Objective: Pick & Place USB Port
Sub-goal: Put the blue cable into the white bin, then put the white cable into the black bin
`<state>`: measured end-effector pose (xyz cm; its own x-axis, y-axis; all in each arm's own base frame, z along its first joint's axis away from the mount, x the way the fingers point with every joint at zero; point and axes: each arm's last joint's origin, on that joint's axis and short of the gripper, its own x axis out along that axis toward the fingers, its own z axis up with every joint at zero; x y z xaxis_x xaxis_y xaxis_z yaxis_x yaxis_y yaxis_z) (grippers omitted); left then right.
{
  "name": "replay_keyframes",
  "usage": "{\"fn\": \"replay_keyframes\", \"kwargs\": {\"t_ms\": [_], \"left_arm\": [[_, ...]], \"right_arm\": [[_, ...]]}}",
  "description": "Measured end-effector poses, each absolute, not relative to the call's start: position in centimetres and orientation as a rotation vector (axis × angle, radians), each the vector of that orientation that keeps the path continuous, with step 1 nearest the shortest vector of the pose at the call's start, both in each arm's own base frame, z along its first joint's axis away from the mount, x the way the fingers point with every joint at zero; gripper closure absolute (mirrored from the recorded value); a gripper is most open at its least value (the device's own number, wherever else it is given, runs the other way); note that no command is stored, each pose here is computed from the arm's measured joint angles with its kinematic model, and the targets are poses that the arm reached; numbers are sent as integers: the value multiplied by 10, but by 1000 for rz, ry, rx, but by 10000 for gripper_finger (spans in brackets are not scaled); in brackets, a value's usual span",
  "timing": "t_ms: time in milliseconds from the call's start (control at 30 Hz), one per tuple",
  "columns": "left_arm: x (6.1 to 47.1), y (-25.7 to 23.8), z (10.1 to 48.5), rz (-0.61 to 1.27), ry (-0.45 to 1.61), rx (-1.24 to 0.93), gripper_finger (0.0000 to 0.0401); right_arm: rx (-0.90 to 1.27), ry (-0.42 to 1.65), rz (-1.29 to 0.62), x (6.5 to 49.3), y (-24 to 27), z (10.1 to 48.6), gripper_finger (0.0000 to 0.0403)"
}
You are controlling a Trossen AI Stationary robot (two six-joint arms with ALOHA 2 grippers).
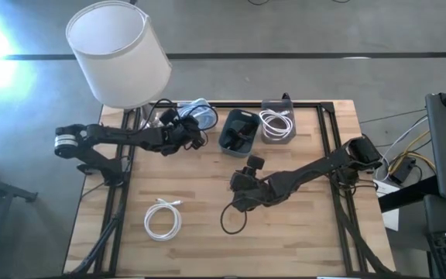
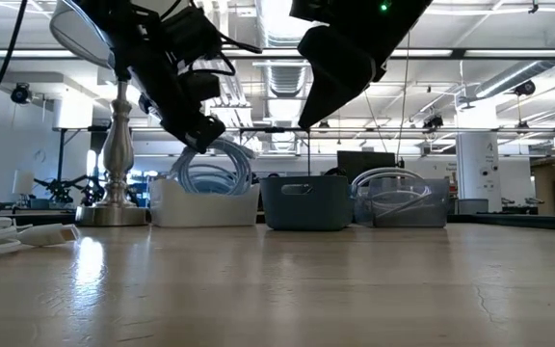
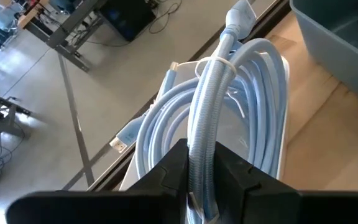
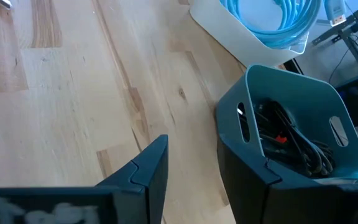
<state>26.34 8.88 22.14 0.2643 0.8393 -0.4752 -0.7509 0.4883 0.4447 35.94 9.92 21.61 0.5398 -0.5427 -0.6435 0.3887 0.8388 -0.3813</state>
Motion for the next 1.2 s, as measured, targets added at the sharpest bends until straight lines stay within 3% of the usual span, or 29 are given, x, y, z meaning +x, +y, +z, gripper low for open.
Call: {"fn": "replay_keyframes", "kwargs": {"t_ms": [833, 1200], "left_arm": [[251, 106, 218, 1185, 820, 184, 242], [254, 97, 222, 1184, 806, 192, 231]], "right_arm": [[-201, 832, -558, 360, 99, 216, 279], [-200, 830, -558, 360, 99, 216, 268]]}}
